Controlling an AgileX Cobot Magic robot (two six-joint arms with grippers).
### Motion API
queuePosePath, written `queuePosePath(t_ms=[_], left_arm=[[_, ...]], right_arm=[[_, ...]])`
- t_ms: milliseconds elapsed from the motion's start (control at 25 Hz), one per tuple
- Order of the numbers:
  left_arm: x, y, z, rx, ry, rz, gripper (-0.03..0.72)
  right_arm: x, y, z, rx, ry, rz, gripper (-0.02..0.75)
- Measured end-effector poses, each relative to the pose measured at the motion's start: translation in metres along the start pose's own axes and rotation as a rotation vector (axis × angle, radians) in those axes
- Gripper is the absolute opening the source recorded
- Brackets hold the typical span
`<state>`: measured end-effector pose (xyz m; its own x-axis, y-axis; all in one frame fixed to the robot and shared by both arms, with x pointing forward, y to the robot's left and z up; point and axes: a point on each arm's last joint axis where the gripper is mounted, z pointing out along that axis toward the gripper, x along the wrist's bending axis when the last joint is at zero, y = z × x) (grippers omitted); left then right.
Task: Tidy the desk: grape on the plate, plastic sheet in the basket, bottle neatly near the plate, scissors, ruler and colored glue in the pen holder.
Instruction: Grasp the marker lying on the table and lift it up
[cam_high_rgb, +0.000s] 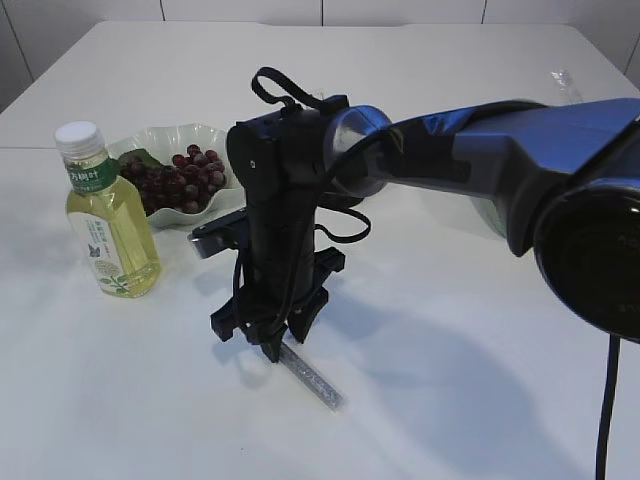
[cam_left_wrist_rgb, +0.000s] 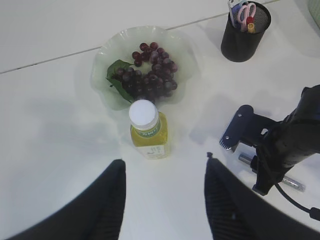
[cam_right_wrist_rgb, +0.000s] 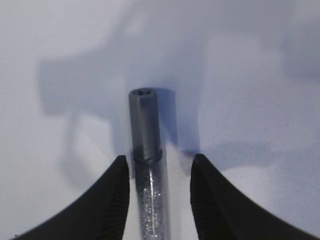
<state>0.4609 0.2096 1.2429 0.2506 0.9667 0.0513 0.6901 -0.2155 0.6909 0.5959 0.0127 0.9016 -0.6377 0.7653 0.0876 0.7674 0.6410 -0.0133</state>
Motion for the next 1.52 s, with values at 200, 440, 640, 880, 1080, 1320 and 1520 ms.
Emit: queuePosePath(t_ms=[200,440,640,880,1080,1320,1520], left_arm=[[0.0,0.0,0.0,0.0,0.0,0.0,0.371],[0.0,0.0,0.0,0.0,0.0,0.002,0.371],[0.0,0.0,0.0,0.0,0.0,0.002,0.371],[0.0,0.0,0.0,0.0,0.0,0.004,0.371],[0.0,0.0,0.0,0.0,0.0,0.004,0.371],[0.0,0.0,0.0,0.0,0.0,0.004,0.371],[0.0,0.0,0.0,0.0,0.0,0.004,0.371]], right_arm=[[-0.0003,0.0,0.0,0.0,-0.004,0.009,0.314],[0.0002,0.0,0.0,0.0,0.002,0.018,0.314],[0.0011,0.0,0.0,0.0,0.012,0.033,0.314],[0.0022,0.0001,-0.0001,0.0,0.024,0.038,0.314],[0.0022,0.0001,-0.0001,0.0,0.024,0.038,0.314],[0.0019,0.0002,0.0048,0.01,0.025,0.039,0.314],[0.0019,0.0002,0.0048,0.01,0.026,0.039,0.314]])
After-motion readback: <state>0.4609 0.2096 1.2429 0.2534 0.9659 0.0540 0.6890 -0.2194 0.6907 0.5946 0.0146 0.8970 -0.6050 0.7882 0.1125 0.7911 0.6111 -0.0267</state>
